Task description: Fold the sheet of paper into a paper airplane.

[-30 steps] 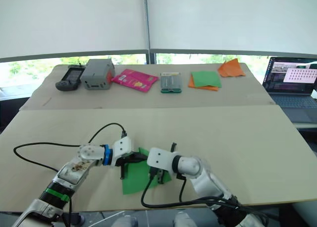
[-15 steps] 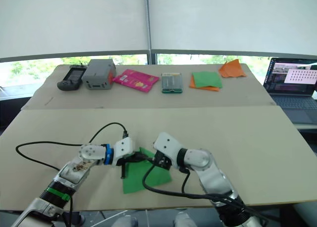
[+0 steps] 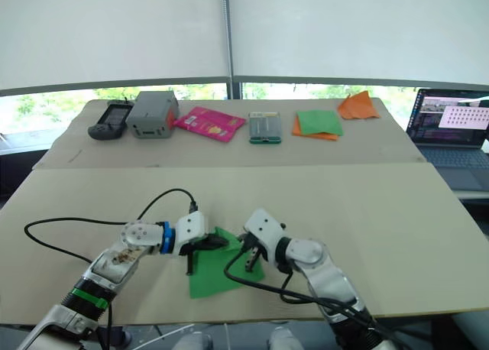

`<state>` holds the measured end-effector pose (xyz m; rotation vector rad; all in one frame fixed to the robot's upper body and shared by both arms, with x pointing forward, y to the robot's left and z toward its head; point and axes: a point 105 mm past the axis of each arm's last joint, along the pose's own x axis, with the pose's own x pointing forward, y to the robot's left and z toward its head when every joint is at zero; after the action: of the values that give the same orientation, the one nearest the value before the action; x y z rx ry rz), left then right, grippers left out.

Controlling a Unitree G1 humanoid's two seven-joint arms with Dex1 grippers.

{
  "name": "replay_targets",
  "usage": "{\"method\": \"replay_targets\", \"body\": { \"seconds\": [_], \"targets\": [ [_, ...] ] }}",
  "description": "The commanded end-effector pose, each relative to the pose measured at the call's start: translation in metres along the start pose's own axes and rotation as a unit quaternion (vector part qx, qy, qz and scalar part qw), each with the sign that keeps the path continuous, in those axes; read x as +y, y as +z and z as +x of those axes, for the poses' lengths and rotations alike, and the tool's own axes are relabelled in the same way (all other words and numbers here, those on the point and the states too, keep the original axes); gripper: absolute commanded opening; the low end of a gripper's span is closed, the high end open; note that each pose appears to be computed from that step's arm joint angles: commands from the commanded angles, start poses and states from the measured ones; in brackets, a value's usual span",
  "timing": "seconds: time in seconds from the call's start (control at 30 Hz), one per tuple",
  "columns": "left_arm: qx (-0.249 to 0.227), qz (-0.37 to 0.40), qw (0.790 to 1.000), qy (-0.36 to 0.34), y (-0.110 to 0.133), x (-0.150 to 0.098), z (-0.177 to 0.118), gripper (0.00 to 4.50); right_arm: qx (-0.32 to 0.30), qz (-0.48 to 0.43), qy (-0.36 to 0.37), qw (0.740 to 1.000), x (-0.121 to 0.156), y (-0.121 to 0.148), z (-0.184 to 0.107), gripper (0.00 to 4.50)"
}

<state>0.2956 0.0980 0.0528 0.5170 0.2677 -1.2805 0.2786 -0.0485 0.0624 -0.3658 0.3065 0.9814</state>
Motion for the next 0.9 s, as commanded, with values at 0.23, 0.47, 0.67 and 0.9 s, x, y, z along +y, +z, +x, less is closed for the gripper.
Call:
{"method": "replay_targets", "body": {
  "seconds": [0.23,0.47,0.67,0.9],
  "targets": [
    [0.034,-0.042,0.998,0.019,-0.021,0.005,-0.007,0.0,0.007,-0.006,0.002,1.0,0.002,-0.007,0.006,0.03],
    [0.057,-0.028,0.998,0.016,-0.03,0.0,-0.01,0.0,0.01,-0.011,0.012,1.0,0.0,-0.001,0.015,0.03],
    [0.082,-0.009,0.996,0.021,-0.038,0.002,-0.011,0.0,0.014,-0.015,0.023,1.0,0.003,0.004,0.025,0.03],
    [0.09,0.003,0.996,0.013,-0.04,-0.002,-0.01,0.0,0.034,-0.018,0.036,0.999,0.007,0.005,0.041,0.03]
  ]
}}
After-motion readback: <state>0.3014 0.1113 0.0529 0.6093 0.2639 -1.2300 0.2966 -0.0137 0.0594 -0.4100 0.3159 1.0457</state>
